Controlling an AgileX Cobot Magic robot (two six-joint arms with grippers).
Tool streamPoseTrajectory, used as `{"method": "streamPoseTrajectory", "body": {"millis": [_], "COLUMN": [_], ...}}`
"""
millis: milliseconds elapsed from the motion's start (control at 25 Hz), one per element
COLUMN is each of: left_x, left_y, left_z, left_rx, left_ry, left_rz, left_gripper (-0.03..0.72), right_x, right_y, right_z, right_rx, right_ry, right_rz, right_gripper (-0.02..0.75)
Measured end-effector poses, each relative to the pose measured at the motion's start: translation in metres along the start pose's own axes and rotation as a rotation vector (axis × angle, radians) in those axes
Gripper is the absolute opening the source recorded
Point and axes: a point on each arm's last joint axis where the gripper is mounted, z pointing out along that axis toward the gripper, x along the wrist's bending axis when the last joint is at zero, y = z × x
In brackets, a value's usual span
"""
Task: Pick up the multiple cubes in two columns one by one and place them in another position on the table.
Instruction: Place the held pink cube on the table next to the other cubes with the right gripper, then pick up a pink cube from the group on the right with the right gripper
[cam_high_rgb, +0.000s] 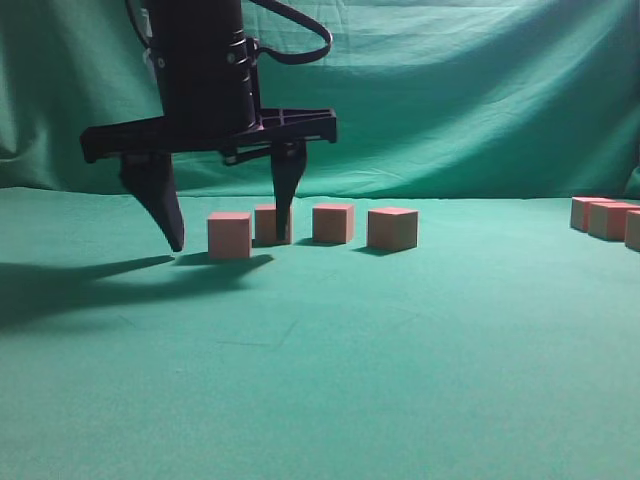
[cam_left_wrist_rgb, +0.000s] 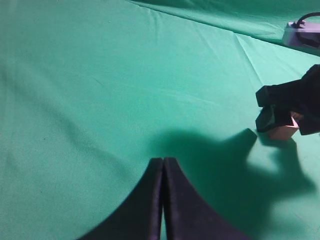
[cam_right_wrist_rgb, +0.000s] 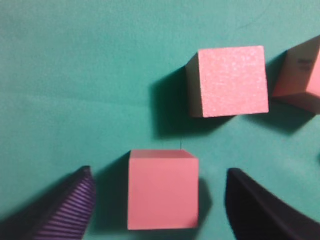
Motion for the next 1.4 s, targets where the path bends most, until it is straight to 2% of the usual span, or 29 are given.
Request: {"method": "streamPoseTrajectory", "body": {"millis": [40, 320, 520, 680, 880, 1040, 1240, 1400], "left_x": [0.000, 0.000, 0.000, 0.000, 0.000, 0.000, 0.000, 0.000], "left_y": [0.000, 0.000, 0.000, 0.000, 0.000, 0.000, 0.000, 0.000], "left_z": [0.000, 0.000, 0.000, 0.000, 0.000, 0.000, 0.000, 0.000], "left_rx": [0.000, 0.000, 0.000, 0.000, 0.000, 0.000, 0.000, 0.000], "left_ry": [0.000, 0.000, 0.000, 0.000, 0.000, 0.000, 0.000, 0.000], "left_rz": [0.000, 0.000, 0.000, 0.000, 0.000, 0.000, 0.000, 0.000], "left_gripper": [0.000, 0.000, 0.000, 0.000, 0.000, 0.000, 0.000, 0.000], "right_x": [0.000, -0.002, -0.008, -0.012, -0.016, -0.021, -0.042, -0.067], "right_y": [0.000, -0.001, 0.003, 0.006, 0.009, 0.019, 0.023, 0.023], "right_z": [0.000, -0.003, -0.025, -0.050, -0.091, -0.127, -0.178, -0.227], "right_rx": [0.004, 0.023, 0.014, 0.014, -0.023, -0.103, -0.207, -0.310], "right_ry": [-0.002, -0.008, 0.000, 0.047, 0.093, 0.146, 0.183, 0.214], "right_rz": [0.001, 0.008, 0.023, 0.019, -0.154, -0.297, -0.490, -0.554], "right_gripper": [0.543, 0.527, 0.527, 0.527, 0.527, 0.527, 0.527, 0.527]}}
